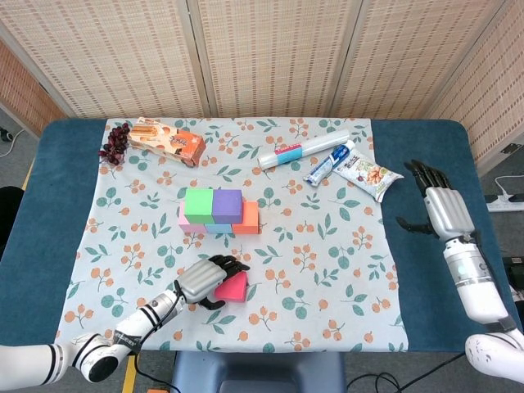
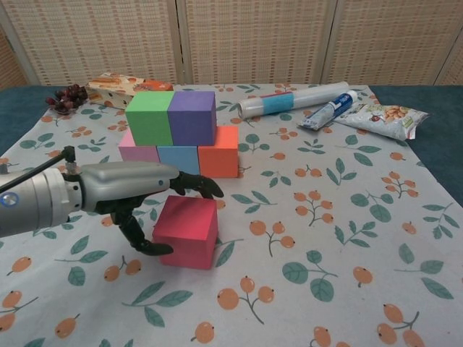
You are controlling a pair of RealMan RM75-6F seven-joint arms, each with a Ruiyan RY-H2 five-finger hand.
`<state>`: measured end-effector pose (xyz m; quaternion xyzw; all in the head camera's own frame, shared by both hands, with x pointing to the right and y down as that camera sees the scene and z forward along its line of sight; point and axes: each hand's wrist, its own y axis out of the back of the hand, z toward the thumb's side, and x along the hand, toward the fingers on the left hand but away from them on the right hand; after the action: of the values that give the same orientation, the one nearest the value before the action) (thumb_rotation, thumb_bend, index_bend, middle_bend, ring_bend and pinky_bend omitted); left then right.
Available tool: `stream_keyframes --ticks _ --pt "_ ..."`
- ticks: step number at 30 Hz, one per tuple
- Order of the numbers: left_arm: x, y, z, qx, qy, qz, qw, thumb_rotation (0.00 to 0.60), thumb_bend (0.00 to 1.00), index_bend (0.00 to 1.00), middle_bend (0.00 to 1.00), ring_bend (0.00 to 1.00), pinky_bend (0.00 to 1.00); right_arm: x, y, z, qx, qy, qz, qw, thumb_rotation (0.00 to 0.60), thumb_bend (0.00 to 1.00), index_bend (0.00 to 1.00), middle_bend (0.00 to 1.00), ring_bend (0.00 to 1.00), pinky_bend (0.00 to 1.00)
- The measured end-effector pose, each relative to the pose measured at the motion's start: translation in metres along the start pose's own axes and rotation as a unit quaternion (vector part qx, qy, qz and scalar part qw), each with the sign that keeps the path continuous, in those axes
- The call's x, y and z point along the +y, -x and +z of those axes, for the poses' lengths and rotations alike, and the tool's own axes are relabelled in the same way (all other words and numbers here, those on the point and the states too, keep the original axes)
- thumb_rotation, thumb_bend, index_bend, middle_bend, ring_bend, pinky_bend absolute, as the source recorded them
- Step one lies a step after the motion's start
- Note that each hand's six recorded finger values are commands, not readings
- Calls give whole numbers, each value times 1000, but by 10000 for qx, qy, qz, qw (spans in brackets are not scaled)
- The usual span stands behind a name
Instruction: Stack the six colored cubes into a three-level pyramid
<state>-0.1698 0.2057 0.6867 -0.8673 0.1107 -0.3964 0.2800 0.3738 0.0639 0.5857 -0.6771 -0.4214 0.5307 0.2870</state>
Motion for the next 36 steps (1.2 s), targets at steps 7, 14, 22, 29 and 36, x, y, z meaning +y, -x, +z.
stream_keyframes --ticks 7,14,22,29,36 --pt "1 -4 -3 70 -202 410 9989 600 293 347 427 368 484 0 -2 -2 -31 50 -8 10000 600 126 0 0 0 0" --pt "24 7 0 -36 2 791 9969 600 294 361 452 387 525 0 -5 -1 -33 91 -28 9999 600 127 0 0 0 0" --pt "95 39 -17 -3 339 1287 9911 600 294 352 439 378 516 4 -10 1 -33 135 -81 9999 600 126 0 0 0 0" --pt "171 51 -41 140 869 1720 9812 600 303 353 437 360 478 4 -14 4 -62 134 -85 9999 600 127 0 0 0 0" --pt "205 34 -77 536 878 1619 9814 600 303 352 430 349 448 5 -16 9 -90 100 -132 9998 600 126 0 0 0 0"
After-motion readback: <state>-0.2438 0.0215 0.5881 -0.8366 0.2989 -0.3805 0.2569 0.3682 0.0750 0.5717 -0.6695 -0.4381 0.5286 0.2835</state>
